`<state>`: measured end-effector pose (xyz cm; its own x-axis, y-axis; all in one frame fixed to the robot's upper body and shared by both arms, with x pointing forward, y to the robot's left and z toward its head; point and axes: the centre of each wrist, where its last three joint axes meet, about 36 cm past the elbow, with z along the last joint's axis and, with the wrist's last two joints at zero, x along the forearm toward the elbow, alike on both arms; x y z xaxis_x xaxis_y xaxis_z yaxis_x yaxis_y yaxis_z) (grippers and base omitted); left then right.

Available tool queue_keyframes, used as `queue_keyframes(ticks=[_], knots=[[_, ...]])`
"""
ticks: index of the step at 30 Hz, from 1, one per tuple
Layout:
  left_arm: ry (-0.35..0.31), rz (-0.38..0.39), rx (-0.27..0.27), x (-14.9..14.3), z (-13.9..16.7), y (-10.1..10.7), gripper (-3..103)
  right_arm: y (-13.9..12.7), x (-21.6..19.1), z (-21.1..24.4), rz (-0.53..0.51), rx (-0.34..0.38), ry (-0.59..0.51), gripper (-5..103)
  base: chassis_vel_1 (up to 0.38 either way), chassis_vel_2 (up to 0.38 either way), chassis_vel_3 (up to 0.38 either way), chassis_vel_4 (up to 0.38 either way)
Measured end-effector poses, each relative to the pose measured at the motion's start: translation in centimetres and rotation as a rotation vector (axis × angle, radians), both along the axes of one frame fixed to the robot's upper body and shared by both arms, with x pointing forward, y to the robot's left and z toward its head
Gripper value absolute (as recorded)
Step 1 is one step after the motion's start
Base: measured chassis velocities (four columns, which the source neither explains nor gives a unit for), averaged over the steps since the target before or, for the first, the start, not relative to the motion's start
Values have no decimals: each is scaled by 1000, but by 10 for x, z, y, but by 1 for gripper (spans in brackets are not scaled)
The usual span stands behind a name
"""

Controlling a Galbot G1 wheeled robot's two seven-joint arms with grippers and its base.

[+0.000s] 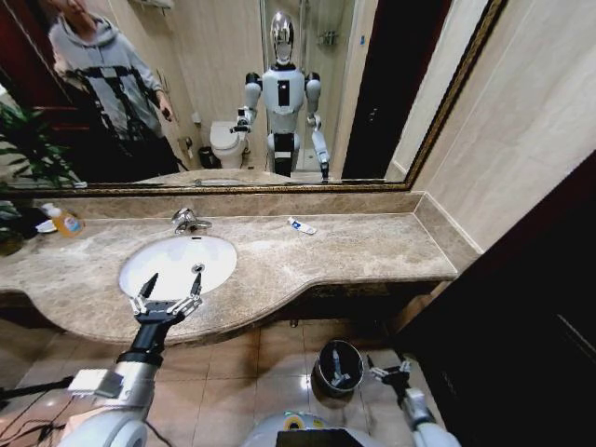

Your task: Pick up the trash from the sink and place it in the trash bin.

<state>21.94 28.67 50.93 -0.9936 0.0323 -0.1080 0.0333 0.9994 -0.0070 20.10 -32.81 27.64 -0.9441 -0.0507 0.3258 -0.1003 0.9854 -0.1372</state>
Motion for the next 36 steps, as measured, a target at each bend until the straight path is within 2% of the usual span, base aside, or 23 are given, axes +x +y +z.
queue_keyframes(ticks=[1, 3, 5, 8, 9, 10, 11, 15, 22, 26, 28, 32, 36], knots=[[0, 0, 0, 0, 0, 0, 100, 6, 0, 21, 15, 22, -47, 100, 0, 0, 0, 0], [0, 0, 0, 0, 0, 0, 100, 9, 1, 31, 22, 29, -71, 100, 0, 0, 0, 0], [0, 0, 0, 0, 0, 0, 100, 22, 7, 70, 48, 70, -166, 100, 0, 0, 0, 0], [0, 0, 0, 0, 0, 0, 100, 29, 11, 87, 60, 97, -203, 100, 0, 0, 0, 0], [0, 0, 0, 0, 0, 0, 100, 33, 15, 99, 70, 118, -226, 100, 0, 0, 0, 0], [0, 0, 0, 0, 0, 0, 100, 46, 30, 131, 114, 172, -273, 100, 0, 0, 0, 0], [0, 0, 0, 0, 0, 0, 100, 48, 33, 136, 123, 175, -277, 100, 0, 0, 0, 0], [0, 0, 0, 0, 0, 0, 100, 49, 55, 152, 190, 164, -318, 100, 0, 0, 0, 0], [0, 0, 0, 0, 0, 0, 100, 51, 92, 163, 243, 150, -349, 100, 0, 0, 0, 0], [0, 0, 0, 0, 0, 0, 100, 53, 137, 161, 289, 143, -351, 100, 0, 0, 0, 0], [0, 0, 0, 0, 0, 0, 100, 53, 143, 160, 293, 142, -348, 100, 0, 0, 0, 0], [0, 0, 0, 0, 0, 0, 100, 65, 181, 163, 319, 145, -334, 100, 0, 0, 0, 0], [0, 0, 0, 0, 0, 0, 100, 81, 228, 161, 364, 106, -292, 100, 0, 0, 0, 0]])
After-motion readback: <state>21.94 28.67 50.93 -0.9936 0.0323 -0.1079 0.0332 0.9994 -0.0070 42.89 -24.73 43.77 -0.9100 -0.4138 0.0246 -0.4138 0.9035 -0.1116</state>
